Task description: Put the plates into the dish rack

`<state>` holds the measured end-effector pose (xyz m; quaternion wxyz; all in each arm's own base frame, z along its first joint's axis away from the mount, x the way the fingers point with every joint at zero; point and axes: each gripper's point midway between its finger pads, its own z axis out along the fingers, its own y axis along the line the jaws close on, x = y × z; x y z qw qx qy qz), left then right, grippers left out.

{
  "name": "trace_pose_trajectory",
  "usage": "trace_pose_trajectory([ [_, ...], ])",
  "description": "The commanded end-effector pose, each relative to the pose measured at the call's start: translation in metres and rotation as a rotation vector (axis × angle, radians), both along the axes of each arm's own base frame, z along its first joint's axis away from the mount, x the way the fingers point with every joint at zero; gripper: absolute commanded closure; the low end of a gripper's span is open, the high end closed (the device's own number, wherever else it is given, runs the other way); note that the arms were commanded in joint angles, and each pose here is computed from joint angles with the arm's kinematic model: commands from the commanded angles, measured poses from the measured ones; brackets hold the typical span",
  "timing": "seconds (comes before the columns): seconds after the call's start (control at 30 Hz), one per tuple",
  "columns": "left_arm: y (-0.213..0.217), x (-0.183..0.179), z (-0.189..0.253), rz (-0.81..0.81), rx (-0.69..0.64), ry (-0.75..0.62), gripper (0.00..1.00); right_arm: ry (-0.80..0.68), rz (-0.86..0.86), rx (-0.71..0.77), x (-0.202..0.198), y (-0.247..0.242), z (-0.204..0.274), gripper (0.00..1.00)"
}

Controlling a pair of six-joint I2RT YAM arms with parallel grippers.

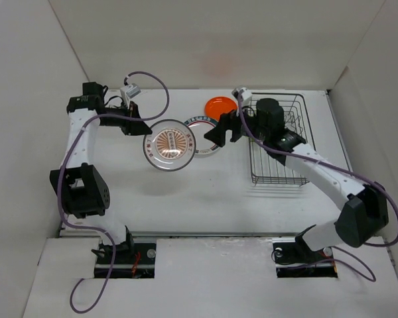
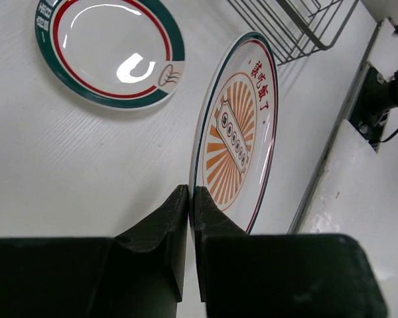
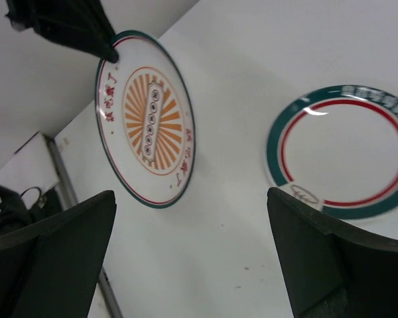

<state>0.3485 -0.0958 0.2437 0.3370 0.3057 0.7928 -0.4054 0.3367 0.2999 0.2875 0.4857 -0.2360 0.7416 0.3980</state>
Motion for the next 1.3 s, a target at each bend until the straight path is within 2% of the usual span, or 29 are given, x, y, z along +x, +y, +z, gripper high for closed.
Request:
trace_pose_trajectory([
  [0.0,-0.015,-0.021,0.037,-0.055,-0.088,-0.025,1.00,-0.122,0.196,0.129,-0.022,0.042,0.047,0.00],
  [0.07,-0.028,-0.027,0.049,-0.085,-0.121,-0.030,1.00,-0.093,0.242,0.109,-0.027,0.060,0.030,0.00],
  [0.3,-0.048,-0.040,0.071,-0.151,-0.149,-0.078,1.00,-0.074,0.328,0.129,-0.024,0.095,0.016,0.00],
  [0.43,-0.047,-0.040,0.069,-0.148,-0.140,-0.077,1.00,-0.070,0.355,0.149,-0.025,0.101,0.017,0.08],
  [0.57,-0.047,-0.040,0.069,-0.151,-0.138,-0.085,1.00,-0.061,0.363,0.154,-0.025,0.102,0.014,0.40],
  [0.6,-0.047,-0.040,0.065,-0.147,-0.131,-0.076,1.00,-0.061,0.363,0.154,-0.025,0.102,0.014,0.58],
  [0.67,-0.046,-0.036,0.060,-0.146,-0.133,-0.057,1.00,-0.069,0.363,0.158,-0.026,0.101,0.019,0.76],
  [0.7,-0.046,-0.036,0.060,-0.146,-0.133,-0.057,1.00,-0.069,0.363,0.158,-0.026,0.101,0.019,0.90],
  [0.77,-0.045,-0.029,0.052,-0.141,-0.125,-0.041,1.00,-0.062,0.353,0.161,-0.027,0.100,0.019,1.00],
  [0.87,-0.043,-0.019,0.046,-0.119,-0.112,-0.027,1.00,-0.066,0.324,0.160,-0.022,0.095,0.020,1.00],
  [0.9,-0.042,-0.018,0.044,-0.101,-0.103,0.000,0.92,-0.071,0.308,0.169,-0.022,0.093,0.026,1.00],
  [0.93,-0.041,-0.015,0.044,-0.089,-0.097,0.000,0.76,-0.063,0.271,0.160,-0.015,0.085,0.024,1.00],
  [0.97,-0.039,-0.009,0.042,-0.072,-0.077,-0.013,0.20,-0.076,0.232,0.162,-0.011,0.075,0.033,1.00],
  [1.03,-0.033,-0.001,0.038,-0.023,-0.059,-0.010,0.00,-0.039,0.020,0.098,0.022,0.037,0.023,1.00],
  [1.07,-0.032,-0.002,0.032,0.009,-0.058,0.027,0.00,-0.071,-0.068,0.074,0.029,0.016,0.033,1.00],
  [1.1,-0.028,0.004,0.034,0.041,-0.028,-0.016,0.00,-0.075,-0.165,0.038,0.039,-0.003,0.033,1.00],
  [1.13,-0.022,0.008,0.032,0.080,-0.014,-0.020,0.00,-0.097,-0.352,-0.006,0.061,-0.039,0.037,1.00],
  [1.27,-0.009,0.020,0.024,0.220,0.044,-0.044,0.00,-0.131,-0.649,-0.145,0.075,-0.133,0.052,1.00],
])
